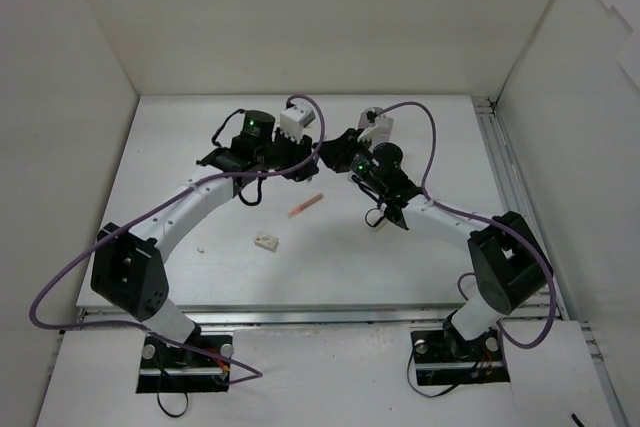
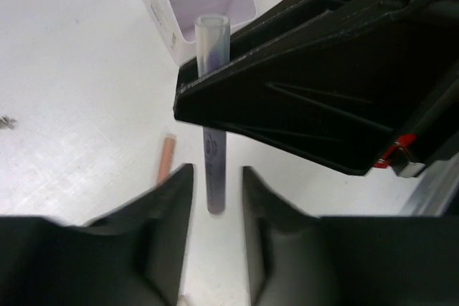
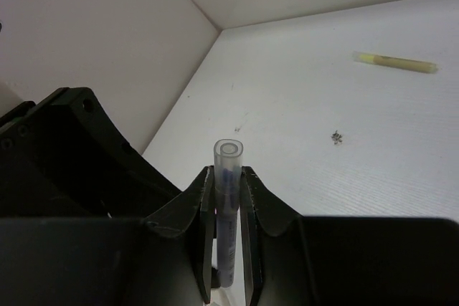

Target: Sort the stationery into containers

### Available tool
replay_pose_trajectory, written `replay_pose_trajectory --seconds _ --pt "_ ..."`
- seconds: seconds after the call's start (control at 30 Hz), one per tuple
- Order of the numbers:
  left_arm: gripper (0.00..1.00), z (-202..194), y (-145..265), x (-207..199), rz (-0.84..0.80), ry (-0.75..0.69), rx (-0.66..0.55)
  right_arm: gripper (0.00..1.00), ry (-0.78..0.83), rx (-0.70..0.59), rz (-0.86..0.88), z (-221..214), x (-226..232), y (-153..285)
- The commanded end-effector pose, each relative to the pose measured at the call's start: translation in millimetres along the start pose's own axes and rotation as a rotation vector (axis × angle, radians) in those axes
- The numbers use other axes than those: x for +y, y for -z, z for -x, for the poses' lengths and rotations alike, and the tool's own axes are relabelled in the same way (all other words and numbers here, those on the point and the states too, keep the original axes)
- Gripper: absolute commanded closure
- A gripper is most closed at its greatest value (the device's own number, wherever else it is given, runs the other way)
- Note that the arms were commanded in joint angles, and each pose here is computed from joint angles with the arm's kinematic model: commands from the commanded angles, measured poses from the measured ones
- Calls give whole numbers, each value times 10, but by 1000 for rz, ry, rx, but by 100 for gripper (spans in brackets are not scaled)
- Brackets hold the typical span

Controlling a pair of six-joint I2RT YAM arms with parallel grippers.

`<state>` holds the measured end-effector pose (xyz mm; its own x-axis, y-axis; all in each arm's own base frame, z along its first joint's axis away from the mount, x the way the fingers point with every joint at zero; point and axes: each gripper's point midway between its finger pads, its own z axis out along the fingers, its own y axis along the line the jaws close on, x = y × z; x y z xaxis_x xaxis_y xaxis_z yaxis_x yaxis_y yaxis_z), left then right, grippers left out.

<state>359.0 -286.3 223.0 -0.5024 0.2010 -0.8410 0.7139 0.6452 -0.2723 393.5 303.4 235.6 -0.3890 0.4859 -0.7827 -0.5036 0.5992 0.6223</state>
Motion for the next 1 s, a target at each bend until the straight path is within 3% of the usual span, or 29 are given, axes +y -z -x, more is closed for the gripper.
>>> replay_pose_trajectory --seconds 0.0,0.03,0.07,0.13,0.27,0.4,0.63,0.97 --pt "65 460 214 -257 -50 -61 -111 100 94 -162 41 561 209 -7" --pt "16 451 233 -243 -38 -59 -110 100 112 -175 30 605 190 3" --pt "1 460 281 -232 -20 -61 -116 100 156 -198 2 669 137 14" --pt "0 385 327 -125 50 -48 -111 100 212 -248 -40 872 32 68" --pt "0 285 608 78 193 -4 -134 100 438 -368 -316 1330 -478 170" --pt "0 60 898 342 302 99 -146 100 642 -367 -520 1508 -909 125" --pt "0 -476 1350 856 502 334 -155 100 668 -374 -590 1698 -1357 -215" --pt "0 -613 1516 1024 560 389 -160 100 658 -363 -632 1655 -1838 -474"
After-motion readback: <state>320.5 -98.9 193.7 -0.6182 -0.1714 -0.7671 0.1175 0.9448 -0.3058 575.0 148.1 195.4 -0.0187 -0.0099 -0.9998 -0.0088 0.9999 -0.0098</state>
